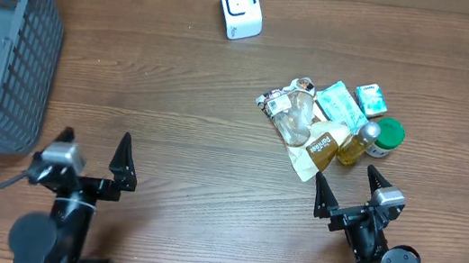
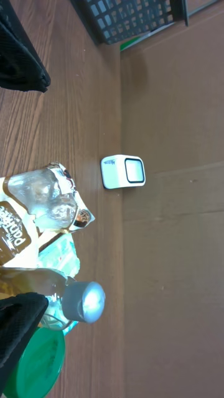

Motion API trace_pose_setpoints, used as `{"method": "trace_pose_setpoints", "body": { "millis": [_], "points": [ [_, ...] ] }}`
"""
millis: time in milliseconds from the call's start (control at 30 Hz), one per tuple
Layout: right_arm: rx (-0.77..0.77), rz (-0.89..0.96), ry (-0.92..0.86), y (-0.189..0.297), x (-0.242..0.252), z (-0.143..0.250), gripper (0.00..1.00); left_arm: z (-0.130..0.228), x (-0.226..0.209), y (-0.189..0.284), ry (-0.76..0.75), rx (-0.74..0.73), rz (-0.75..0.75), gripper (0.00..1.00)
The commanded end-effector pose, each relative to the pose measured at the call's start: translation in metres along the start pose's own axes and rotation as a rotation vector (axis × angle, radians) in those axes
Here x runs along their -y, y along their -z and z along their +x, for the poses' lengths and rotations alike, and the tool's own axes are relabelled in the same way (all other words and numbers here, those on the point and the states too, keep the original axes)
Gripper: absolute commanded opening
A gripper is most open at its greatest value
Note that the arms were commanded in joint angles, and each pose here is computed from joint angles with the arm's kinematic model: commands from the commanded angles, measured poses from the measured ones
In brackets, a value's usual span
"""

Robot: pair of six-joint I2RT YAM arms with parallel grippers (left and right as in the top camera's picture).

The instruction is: Scan the item barcode

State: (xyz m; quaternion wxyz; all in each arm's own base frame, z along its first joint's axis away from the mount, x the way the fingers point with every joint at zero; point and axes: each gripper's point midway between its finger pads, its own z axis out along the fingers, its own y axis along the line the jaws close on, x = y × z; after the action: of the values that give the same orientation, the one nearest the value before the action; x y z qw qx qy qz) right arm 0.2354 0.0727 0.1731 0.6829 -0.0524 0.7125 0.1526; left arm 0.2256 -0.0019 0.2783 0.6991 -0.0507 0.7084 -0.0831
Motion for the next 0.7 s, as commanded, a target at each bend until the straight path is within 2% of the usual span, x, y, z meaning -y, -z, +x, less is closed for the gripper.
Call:
{"method": "trace_pose_setpoints", "body": {
  "millis": [0, 200, 367, 667],
  "points": [
    [0.0, 0.005, 0.006, 0.0, 0.002, 0.003, 1.0, -0.036, 0.013, 0.018, -0.059, 0.157, 0.039, 1.0],
    [0.001, 0.005, 0.006, 0.0, 0.002, 0.002, 1.0, -0.072, 0.028, 0.043, -0.082, 0.336, 0.096, 1.0],
    [0.001, 0.005, 0.006, 0.0, 0.002, 0.002, 1.0, -0.091, 0.036, 0.051, -0.086, 0.42, 0.13, 1.0],
    [0.001, 0.005, 0.006, 0.0, 0.002, 0.002, 1.0, -0.107, 0.042, 0.059, -0.107, 0.638, 0.18, 1.0]
  ]
}}
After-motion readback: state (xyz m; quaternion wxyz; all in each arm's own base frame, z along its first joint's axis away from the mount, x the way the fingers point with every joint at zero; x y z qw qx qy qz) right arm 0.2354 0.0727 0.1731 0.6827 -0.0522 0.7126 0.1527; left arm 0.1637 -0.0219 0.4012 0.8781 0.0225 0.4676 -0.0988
